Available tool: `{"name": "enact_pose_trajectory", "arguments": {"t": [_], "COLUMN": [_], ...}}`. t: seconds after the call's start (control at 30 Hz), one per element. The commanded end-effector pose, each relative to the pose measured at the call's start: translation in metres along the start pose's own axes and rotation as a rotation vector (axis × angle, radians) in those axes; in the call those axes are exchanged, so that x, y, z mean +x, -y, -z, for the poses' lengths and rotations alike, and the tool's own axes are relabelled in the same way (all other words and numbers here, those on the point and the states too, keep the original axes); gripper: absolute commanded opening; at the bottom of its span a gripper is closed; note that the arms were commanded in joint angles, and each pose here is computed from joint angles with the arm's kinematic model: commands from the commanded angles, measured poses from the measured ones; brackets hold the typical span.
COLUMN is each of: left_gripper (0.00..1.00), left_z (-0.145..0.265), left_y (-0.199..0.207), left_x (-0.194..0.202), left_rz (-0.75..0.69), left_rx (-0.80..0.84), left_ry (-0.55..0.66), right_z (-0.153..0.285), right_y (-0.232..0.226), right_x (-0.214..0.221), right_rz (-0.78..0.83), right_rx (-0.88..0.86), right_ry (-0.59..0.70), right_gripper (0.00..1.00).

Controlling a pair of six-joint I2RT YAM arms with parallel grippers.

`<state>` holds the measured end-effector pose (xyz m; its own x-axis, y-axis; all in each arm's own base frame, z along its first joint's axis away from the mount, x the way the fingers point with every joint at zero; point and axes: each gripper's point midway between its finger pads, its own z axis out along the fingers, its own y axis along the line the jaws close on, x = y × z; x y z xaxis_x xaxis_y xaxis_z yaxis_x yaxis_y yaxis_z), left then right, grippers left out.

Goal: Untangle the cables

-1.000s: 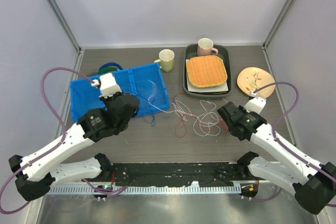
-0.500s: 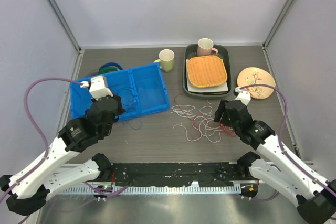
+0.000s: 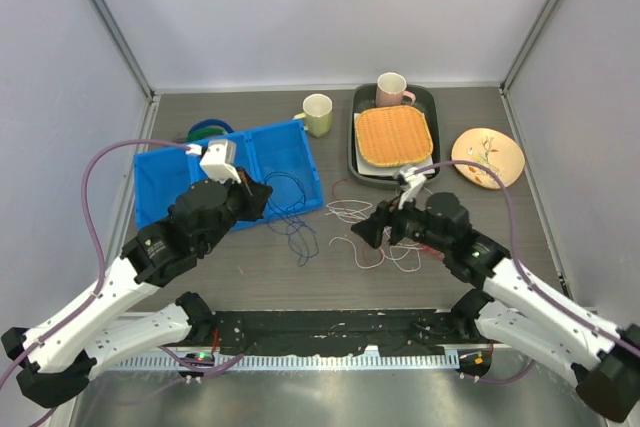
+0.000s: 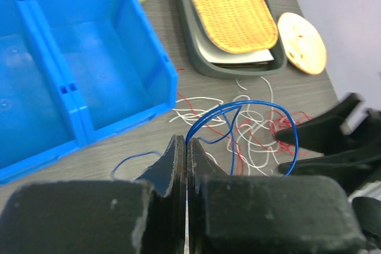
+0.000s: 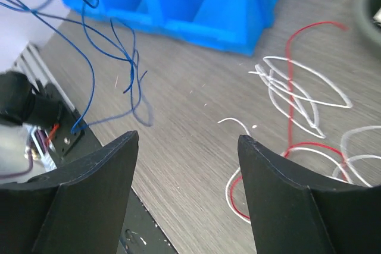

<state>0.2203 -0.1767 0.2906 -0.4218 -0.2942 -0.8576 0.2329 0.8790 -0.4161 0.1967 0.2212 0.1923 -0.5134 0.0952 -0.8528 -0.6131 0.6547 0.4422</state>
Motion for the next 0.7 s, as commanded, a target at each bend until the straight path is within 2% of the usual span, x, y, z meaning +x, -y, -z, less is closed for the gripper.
{"name": "enact_pose_trajectory", "arguments": {"t": [0.0, 0.13, 0.27, 0.37, 0.5, 0.6, 0.63, 0.67], "left_gripper": [0.00, 0.00, 0.00, 0.00, 0.00, 0.00, 0.00, 0.00], "left_z": [0.000, -0.004, -0.004, -0.002, 0.000, 0.000, 0.000, 0.000], "left_y": [0.029, 0.029, 0.030, 0.031, 0.029, 0.027, 0.026, 0.025], "left_x": [-0.003, 0.004, 0.010, 0.011, 0.011, 0.012, 0.011, 0.013], "left_rz": [0.032, 0.050, 0.059, 0.064, 0.064, 0.064, 0.064, 0.062], "left_rx": [0.143, 0.132, 0.140, 0.150, 0.154, 0.148, 0.143, 0.133], "left_ry": [-0.003, -0.029, -0.048, -0.052, -0.047, -0.045, -0.041, -0.045], "right_z": [-0.036, -0.061, -0.090, -0.098, -0.109, -0.115, -0.115, -0.116], "right_y": [-0.036, -0.071, -0.063, -0.056, -0.023, -0.023, -0.025, -0.027], "right_x": [-0.001, 0.007, 0.021, 0.038, 0.057, 0.066, 0.067, 0.066], "right_rz": [0.140, 0.256, 0.253, 0.310, 0.352, 0.351, 0.347, 0.343], "right_rx": [-0.121, -0.200, -0.120, -0.091, 0.047, 0.032, 0.021, 0.017], "right_ry": [0.015, -0.003, -0.035, -0.097, -0.145, -0.179, -0.184, -0.183], "right_gripper": [0.73, 0.73, 0.73, 0.71, 0.69, 0.40, 0.15, 0.04]}}
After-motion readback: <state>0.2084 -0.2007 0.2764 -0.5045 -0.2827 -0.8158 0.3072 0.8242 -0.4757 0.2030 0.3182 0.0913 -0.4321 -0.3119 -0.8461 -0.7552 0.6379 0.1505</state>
